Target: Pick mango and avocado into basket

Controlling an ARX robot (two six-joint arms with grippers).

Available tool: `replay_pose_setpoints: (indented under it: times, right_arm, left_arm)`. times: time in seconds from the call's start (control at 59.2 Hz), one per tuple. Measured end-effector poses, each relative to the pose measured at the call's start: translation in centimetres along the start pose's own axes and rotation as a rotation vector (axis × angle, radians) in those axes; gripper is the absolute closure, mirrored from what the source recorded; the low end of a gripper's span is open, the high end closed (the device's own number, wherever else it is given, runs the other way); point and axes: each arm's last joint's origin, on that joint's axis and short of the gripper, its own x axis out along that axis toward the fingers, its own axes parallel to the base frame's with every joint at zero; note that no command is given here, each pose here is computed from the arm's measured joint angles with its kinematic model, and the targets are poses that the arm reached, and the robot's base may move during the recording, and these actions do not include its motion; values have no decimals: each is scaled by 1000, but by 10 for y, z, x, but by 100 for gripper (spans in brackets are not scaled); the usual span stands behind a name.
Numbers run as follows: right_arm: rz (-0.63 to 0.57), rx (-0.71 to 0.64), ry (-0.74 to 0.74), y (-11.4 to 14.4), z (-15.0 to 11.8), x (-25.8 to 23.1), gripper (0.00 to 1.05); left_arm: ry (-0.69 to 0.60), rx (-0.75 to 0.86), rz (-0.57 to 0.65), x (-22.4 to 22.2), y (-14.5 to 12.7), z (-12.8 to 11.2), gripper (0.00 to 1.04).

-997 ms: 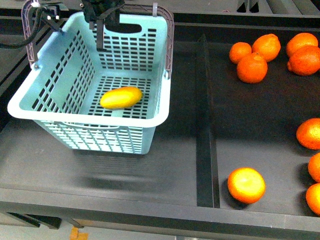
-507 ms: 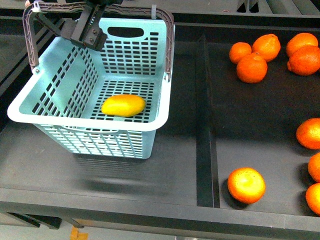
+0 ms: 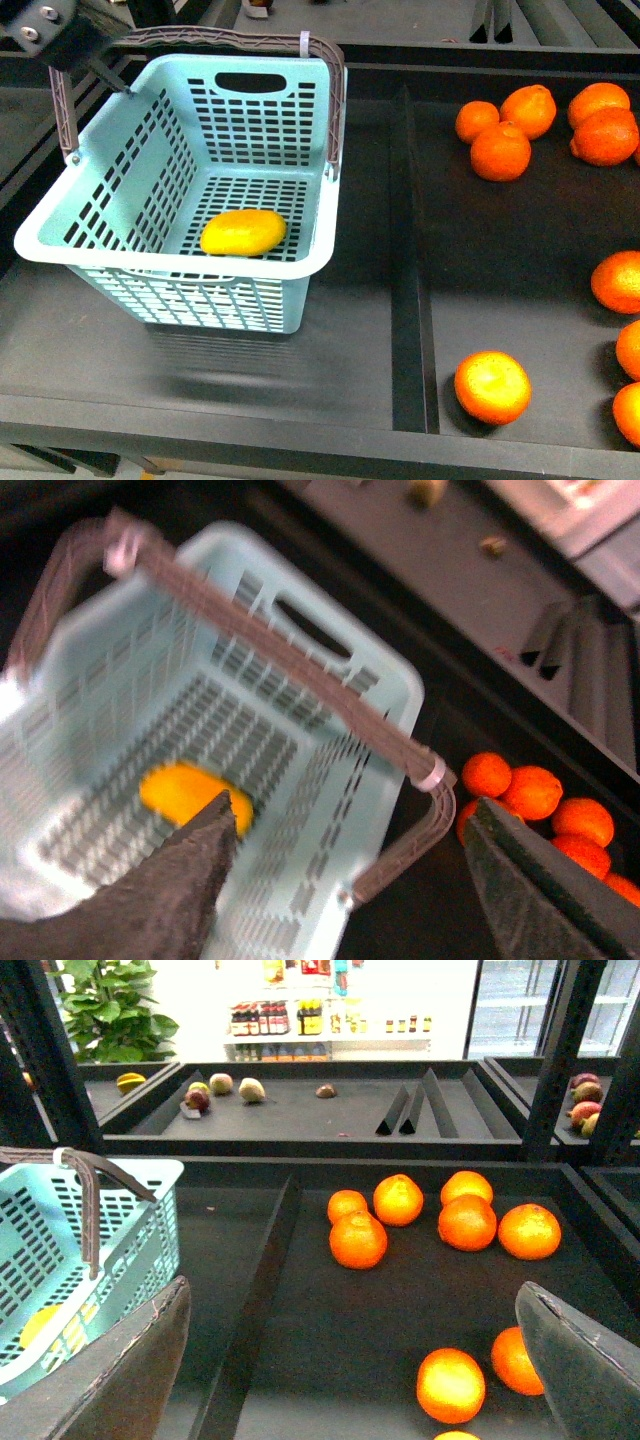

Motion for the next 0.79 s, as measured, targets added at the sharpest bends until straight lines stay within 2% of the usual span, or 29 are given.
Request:
replay_pose_setpoints:
  times: [0.051,0.084,0.118,0.237,0.473,0.794]
  right_arm:
    - [0,0,0,0,0,0,9]
    - [0,0,0,0,0,0,9]
    - [0,0,0,0,0,0,9]
    - [0,0,0,0,0,0,9]
    - [0,0,0,0,0,0,9]
    - [0,0,0,0,0,0,9]
  left_arm:
    - [-245,195,-100,-21,33,5,57]
    - [-316,263,-99,-33,50,7,66]
    - [-337,333,-88,-44,66,4,77]
    - [-311,424,-84,-62,96,-9,102]
    - [-319,442,-73,-93,133,-19,103]
    - [-310,450,-95,-124,164,-32,103]
